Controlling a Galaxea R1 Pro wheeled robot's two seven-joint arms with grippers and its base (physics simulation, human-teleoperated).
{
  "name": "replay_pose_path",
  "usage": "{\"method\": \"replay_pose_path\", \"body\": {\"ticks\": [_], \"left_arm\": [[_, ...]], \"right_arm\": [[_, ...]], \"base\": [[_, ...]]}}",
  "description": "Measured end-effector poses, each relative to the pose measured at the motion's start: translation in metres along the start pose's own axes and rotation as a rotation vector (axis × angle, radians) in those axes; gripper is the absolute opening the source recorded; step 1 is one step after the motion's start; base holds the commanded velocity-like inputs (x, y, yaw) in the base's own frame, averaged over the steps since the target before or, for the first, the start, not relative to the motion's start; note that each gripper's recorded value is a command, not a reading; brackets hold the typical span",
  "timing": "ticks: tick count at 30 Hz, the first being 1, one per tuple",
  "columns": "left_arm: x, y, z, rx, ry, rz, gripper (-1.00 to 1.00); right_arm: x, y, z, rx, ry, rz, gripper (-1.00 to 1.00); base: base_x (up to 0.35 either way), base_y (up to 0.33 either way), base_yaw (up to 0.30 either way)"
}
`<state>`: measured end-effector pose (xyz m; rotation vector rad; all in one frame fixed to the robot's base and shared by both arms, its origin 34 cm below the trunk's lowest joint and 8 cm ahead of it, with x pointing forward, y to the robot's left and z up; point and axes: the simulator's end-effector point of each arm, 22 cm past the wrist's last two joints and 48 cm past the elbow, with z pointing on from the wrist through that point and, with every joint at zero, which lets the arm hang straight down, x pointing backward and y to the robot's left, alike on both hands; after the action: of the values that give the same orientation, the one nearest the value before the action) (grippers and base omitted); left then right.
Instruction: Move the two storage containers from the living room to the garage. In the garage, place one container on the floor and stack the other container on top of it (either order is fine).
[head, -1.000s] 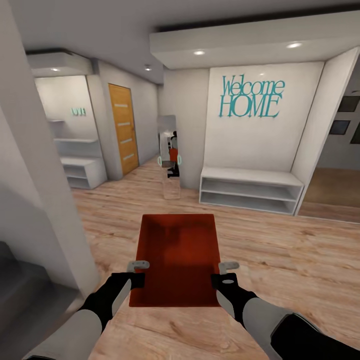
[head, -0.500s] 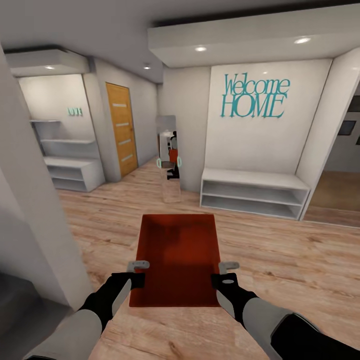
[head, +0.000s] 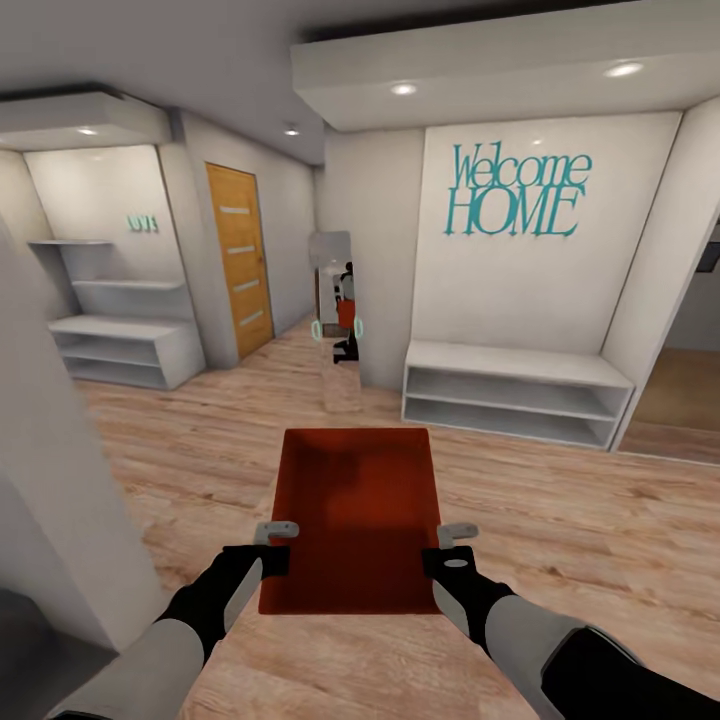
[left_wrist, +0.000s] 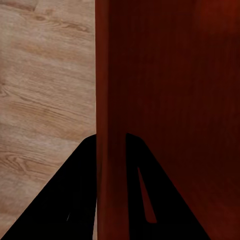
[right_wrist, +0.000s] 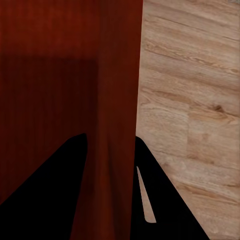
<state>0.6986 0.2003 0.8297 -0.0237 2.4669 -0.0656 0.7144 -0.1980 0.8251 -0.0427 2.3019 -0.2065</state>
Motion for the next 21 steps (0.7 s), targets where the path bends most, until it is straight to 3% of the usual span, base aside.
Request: {"method": "replay_pose_path", "body": {"ticks": [21], "left_arm": [[-0.0002, 0.0001, -0.0001, 0.000, 0.000, 0.000, -1.00]], "right_arm": [[-0.0001, 0.0001, 0.0000, 0.000, 0.000, 0.000, -1.00]], "base": [[0.322, 0.000, 0.000]]}}
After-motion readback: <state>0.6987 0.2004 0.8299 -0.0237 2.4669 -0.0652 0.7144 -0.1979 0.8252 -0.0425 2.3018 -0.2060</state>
